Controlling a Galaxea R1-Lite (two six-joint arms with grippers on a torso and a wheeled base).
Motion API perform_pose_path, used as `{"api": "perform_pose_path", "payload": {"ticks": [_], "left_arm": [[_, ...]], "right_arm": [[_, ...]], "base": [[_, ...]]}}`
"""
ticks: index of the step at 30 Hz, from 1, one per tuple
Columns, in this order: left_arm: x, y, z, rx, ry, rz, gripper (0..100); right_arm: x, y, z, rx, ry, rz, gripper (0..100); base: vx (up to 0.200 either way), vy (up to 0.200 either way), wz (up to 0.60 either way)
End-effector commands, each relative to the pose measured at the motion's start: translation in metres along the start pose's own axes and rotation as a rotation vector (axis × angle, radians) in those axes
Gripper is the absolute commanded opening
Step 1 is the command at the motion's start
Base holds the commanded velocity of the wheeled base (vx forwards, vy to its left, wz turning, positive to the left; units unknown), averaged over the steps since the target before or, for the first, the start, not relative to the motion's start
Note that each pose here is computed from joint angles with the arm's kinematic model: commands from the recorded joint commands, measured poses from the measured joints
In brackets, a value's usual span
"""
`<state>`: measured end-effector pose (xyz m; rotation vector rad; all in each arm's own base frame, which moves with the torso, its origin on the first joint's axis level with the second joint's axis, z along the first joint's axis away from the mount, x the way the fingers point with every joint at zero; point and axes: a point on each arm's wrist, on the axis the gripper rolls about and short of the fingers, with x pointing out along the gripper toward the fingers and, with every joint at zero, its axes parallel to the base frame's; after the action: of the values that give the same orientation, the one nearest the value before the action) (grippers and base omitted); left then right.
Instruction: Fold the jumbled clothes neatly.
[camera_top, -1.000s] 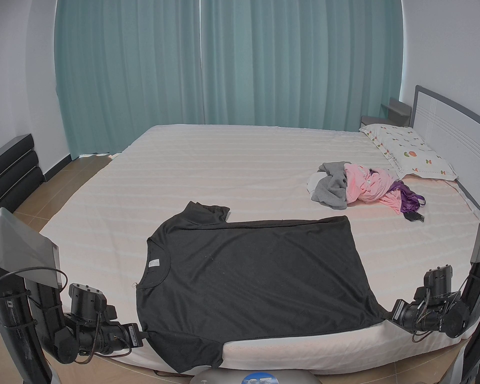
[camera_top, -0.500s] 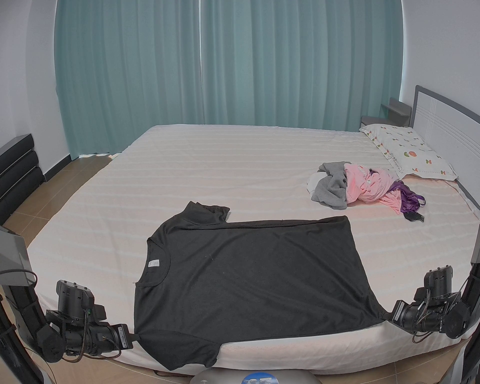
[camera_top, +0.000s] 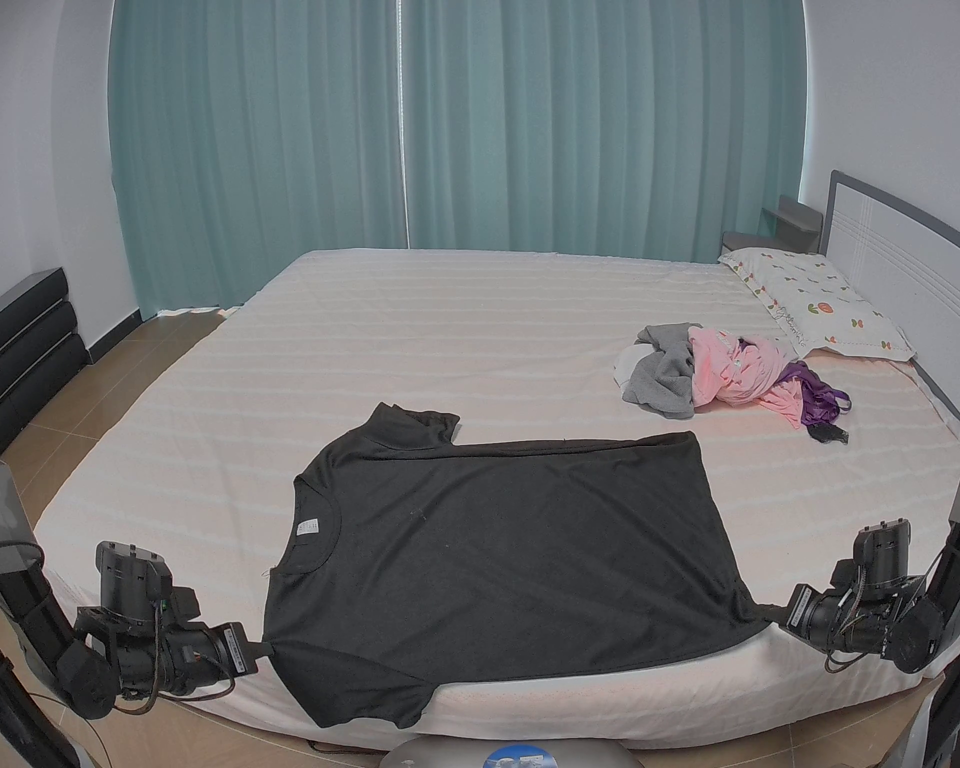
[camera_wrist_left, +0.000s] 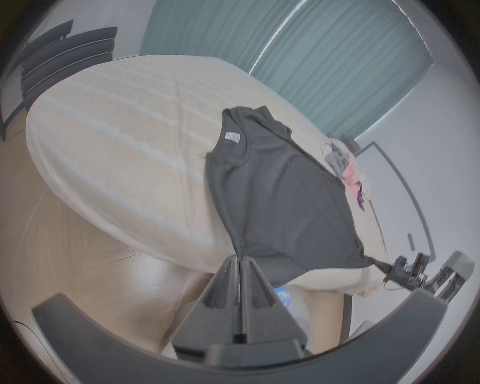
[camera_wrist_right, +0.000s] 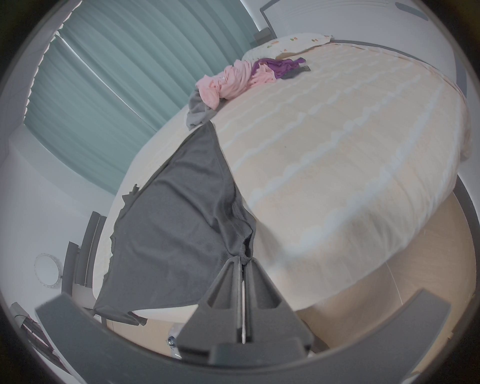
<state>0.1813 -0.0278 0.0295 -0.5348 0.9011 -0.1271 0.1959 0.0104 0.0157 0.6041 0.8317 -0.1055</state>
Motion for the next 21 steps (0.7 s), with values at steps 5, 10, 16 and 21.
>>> {"api": "perform_pose_path", "payload": {"ticks": [5,10,16,21], "left_arm": [[0.001,-0.022,0.039,-0.080,-0.113,-0.070,0],[0.001,-0.035,0.062,-0.145,-0.100,-0.065,0],[0.000,-0.040,0.081,-0.174,-0.127,-0.071,0],[0.000,-0.037,0.089,-0.190,-0.143,-0.060,0]], "right_arm": [[0.010,0.018,0.024,-0.015,-0.100,0.079,0],[0.018,0.026,0.036,-0.020,-0.135,0.103,0],[0.026,0.035,0.053,-0.018,-0.174,0.120,0],[0.033,0.042,0.064,-0.019,-0.170,0.118,0]], "base": [[0.000,0.000,0.00],[0.000,0.000,0.00],[0.000,0.000,0.00],[0.000,0.000,0.00]]}}
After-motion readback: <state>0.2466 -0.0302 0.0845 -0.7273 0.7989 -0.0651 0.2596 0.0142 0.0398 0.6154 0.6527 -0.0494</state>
